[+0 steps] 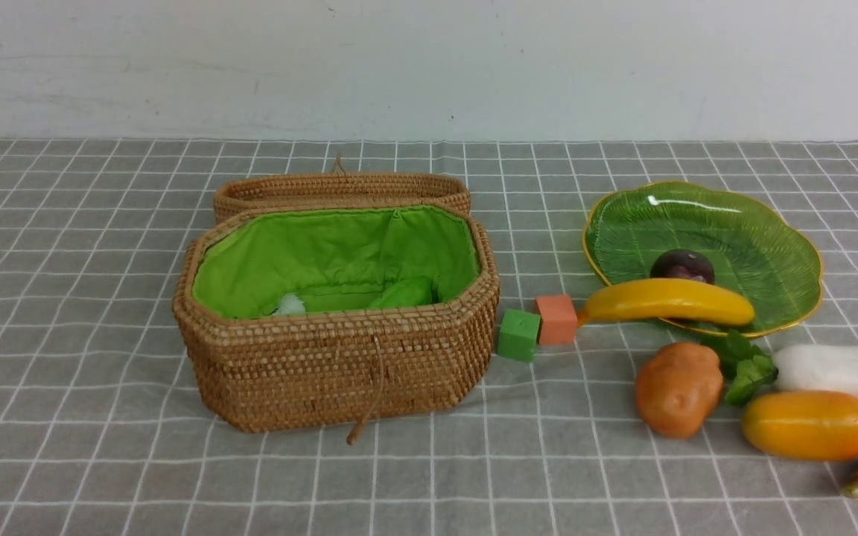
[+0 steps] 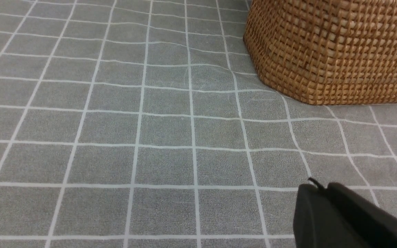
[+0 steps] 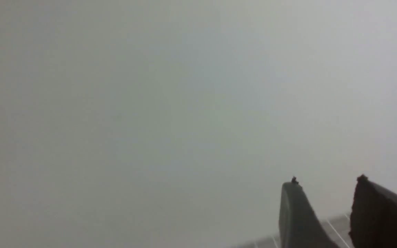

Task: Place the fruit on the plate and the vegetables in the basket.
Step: Use the right arm to grab a mango and put it into the right plate

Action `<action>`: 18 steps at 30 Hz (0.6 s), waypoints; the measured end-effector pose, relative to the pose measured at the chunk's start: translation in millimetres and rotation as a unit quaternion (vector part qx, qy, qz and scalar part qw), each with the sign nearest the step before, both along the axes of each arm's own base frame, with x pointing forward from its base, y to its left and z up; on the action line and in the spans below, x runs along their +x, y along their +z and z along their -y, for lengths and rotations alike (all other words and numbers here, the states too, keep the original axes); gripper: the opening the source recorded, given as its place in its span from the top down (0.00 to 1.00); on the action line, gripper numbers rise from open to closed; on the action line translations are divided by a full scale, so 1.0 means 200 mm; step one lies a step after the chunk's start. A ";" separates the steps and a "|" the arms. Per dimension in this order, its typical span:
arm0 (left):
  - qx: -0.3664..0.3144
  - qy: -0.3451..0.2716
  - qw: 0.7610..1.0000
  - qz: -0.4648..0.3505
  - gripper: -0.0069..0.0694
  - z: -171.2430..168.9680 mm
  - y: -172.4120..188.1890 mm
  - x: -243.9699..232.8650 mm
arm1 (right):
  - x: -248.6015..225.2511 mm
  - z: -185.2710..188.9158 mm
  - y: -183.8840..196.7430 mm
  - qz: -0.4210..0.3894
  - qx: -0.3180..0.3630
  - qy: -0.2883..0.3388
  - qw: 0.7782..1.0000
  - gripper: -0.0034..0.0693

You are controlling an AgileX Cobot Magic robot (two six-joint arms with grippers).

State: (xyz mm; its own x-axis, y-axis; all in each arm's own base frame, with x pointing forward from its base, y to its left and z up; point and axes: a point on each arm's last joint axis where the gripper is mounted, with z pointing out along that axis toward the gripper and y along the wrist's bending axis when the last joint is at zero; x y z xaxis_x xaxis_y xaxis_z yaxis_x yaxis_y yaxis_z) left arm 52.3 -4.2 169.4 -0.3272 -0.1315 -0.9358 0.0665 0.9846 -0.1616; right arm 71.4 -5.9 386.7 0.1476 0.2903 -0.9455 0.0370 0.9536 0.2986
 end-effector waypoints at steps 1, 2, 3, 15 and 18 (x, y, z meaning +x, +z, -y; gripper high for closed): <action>0.000 0.000 1.000 0.000 0.87 0.00 0.00 0.00 | 0.05 0.01 -0.01 -0.026 -0.009 -0.003 1.000 0.62; 0.001 0.000 1.000 0.000 0.87 0.00 0.00 0.00 | 0.13 0.02 -0.04 -0.071 -0.028 -0.010 0.997 0.62; 0.001 0.000 1.000 0.000 0.86 0.00 0.00 0.00 | 0.17 0.02 -0.07 -0.094 -0.032 -0.012 0.995 0.62; 0.003 0.000 1.000 0.001 0.85 0.00 0.00 0.00 | 0.57 0.03 -0.25 -0.414 -0.024 0.030 0.909 0.53; 0.003 0.000 1.000 0.001 0.84 0.00 0.00 0.00 | 0.67 0.00 -0.23 -0.450 -0.052 0.075 0.888 0.41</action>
